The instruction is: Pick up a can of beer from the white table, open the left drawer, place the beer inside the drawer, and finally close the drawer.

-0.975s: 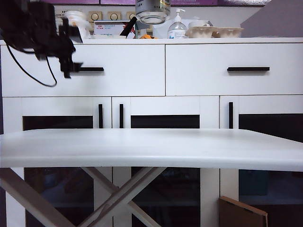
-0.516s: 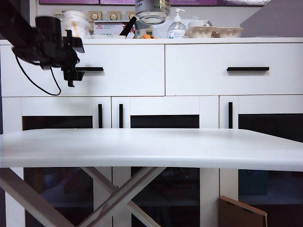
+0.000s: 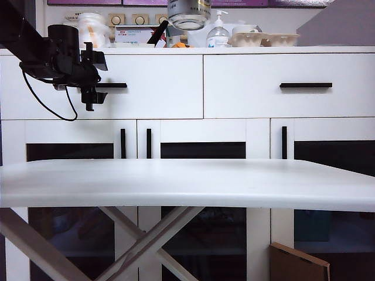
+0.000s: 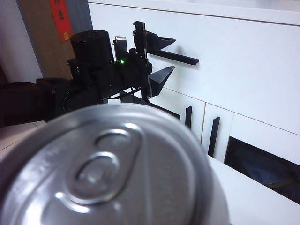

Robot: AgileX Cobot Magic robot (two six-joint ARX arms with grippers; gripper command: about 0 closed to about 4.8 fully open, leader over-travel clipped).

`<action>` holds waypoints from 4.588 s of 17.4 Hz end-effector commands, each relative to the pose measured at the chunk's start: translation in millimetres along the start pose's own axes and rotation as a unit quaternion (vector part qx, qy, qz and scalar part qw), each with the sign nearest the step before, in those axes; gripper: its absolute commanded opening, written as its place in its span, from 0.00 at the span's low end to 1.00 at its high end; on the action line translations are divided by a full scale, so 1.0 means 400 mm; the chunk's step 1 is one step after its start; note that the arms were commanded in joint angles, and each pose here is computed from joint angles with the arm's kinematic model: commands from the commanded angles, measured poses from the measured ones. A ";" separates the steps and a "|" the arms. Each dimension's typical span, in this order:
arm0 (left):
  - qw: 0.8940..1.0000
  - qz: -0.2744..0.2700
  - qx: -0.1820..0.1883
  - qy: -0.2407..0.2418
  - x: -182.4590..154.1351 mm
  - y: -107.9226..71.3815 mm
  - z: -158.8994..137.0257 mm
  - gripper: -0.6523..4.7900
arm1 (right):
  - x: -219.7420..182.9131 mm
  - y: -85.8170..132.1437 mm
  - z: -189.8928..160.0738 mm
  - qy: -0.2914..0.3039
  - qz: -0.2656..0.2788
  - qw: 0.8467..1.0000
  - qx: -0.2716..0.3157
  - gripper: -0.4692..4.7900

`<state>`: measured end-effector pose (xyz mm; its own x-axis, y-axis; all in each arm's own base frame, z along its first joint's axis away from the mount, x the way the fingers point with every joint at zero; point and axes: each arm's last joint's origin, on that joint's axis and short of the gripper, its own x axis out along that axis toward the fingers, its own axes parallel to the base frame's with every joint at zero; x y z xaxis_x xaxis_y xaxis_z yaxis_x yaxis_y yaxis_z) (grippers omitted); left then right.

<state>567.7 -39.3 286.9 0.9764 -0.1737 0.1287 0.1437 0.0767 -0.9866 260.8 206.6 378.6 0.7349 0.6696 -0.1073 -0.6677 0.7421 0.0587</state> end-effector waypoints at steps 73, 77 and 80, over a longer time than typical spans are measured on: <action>0.979 -0.196 0.058 -0.002 -0.012 -0.039 0.027 0.35 | -0.012 0.000 0.031 -0.034 -0.014 0.999 -0.004 0.16; 0.990 -0.139 0.025 0.001 -0.005 -0.037 0.029 0.96 | -0.012 0.000 0.031 -0.034 -0.014 0.999 -0.004 0.17; 0.990 -0.137 0.024 0.000 -0.003 -0.049 0.030 0.96 | -0.012 0.000 0.031 -0.034 -0.014 0.999 -0.004 0.17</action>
<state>571.9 -27.4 282.9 0.9310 -0.1902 0.3115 0.3303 0.0764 -0.9408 261.5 205.5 377.0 0.7539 0.6453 -0.1233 -0.6440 0.7630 0.0561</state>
